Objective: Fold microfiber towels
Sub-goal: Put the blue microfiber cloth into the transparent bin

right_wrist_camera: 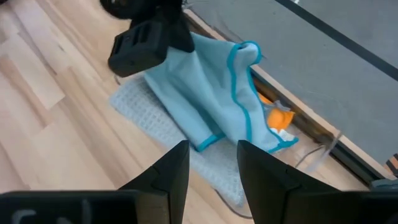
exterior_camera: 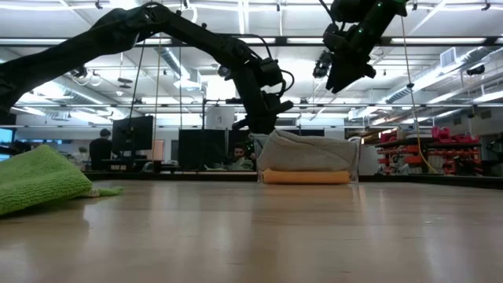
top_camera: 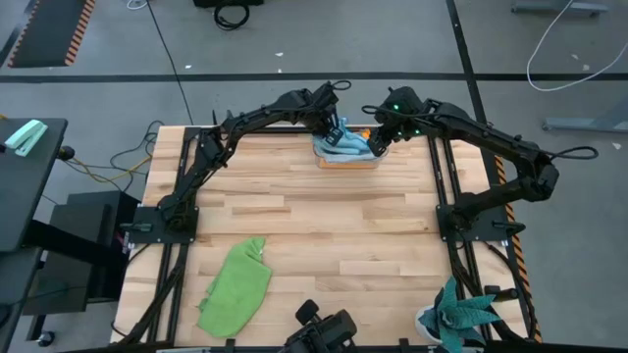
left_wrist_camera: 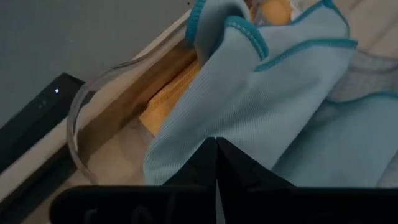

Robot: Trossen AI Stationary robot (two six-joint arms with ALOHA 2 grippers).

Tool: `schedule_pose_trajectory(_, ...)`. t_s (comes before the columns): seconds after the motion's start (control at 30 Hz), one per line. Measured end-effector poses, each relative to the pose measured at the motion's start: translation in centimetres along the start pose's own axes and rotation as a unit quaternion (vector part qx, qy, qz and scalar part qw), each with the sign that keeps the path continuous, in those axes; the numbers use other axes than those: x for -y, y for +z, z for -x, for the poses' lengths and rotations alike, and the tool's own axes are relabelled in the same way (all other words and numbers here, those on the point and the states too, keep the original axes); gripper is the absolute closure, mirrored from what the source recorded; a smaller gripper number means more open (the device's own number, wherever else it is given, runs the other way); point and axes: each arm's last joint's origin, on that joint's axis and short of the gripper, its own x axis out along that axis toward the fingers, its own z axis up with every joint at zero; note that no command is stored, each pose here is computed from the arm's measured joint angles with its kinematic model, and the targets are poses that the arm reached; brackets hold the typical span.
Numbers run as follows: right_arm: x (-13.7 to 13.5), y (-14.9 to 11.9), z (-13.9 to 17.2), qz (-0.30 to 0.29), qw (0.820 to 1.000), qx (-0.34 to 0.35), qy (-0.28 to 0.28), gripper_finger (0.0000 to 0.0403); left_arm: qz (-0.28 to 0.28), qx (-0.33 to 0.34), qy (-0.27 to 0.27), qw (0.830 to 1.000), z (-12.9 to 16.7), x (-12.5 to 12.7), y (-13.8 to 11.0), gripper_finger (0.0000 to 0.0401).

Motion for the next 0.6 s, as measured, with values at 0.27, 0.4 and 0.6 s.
schedule_pose_trajectory(0.27,-0.9,-0.2,0.0,0.013,1.0,-0.002,0.011,0.0261,0.025,0.013,-0.041,0.999,0.5,0.5,0.4,0.0377)
schedule_pose_trajectory(0.4,-0.8,-0.2,0.0,0.014,1.0,-0.002,0.01,0.0261,0.038,0.033,-0.113,0.992,2.6,1.0,1.4,0.0391)
schedule_pose_trajectory(0.6,-1.0,-0.5,0.8,0.008,1.0,-0.005,0.013,0.0261,0.016,0.052,-0.174,0.983,7.3,2.5,2.5,0.0389)
